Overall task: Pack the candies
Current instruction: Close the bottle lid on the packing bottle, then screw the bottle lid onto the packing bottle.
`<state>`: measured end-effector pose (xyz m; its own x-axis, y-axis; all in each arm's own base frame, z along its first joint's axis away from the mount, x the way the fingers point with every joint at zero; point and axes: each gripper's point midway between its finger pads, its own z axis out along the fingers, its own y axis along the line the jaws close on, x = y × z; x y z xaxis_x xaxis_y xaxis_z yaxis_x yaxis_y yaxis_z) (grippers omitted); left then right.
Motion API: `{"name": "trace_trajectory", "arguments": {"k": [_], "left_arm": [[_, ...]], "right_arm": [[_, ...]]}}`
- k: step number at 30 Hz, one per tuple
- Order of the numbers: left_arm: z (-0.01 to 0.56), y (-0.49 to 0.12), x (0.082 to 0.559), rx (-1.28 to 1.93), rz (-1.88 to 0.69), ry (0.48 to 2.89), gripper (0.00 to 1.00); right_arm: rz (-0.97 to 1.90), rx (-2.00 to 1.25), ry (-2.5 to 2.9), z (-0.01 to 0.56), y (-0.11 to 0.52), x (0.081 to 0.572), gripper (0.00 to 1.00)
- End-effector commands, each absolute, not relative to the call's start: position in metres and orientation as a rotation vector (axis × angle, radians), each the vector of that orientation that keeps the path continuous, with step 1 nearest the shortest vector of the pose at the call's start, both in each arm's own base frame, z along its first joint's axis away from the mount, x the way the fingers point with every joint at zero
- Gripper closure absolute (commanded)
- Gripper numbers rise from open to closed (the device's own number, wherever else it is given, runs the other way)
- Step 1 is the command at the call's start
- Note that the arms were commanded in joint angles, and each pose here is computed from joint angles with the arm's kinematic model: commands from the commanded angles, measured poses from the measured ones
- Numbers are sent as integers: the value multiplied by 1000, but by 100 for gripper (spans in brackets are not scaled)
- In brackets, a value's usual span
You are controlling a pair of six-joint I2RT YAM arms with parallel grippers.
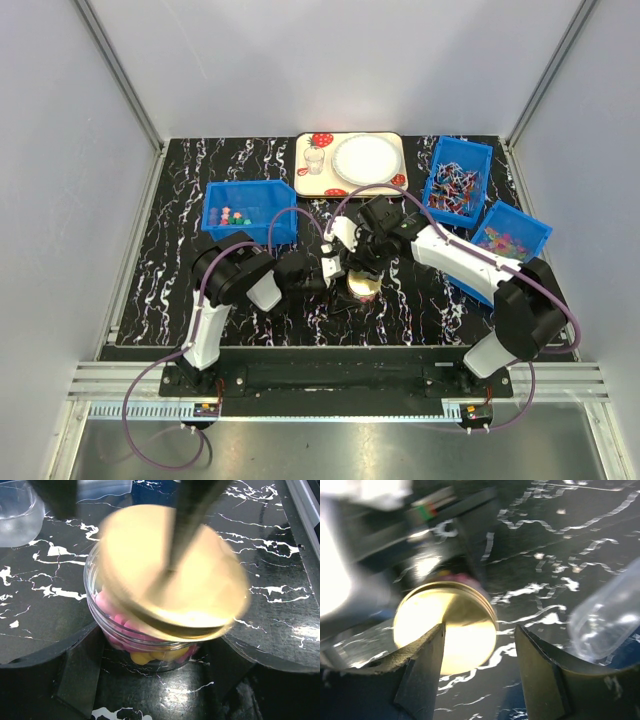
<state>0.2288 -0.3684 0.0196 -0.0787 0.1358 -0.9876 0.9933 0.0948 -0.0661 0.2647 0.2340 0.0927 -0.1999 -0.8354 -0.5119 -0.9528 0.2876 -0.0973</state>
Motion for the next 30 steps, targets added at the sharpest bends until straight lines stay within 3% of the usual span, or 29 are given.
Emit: {"name": "trace_trajectory", "arguments": {"k": [1, 11, 22, 30], "left_arm": [[87, -382, 229, 1179, -1120, 1043, 33], [88, -383, 226, 1189, -1129, 1033, 34], [88, -383, 227, 1186, -1128, 1034, 31], [87, -383, 227, 1189, -1127, 1033, 19]], "right_arm": [[189, -1559, 2045, 95, 234, 293, 37], [223, -1548, 2045, 102, 242, 296, 36], [387, -1519, 2036, 133, 230, 278, 25], [443, -1566, 2077, 106, 230, 268, 20]]}}
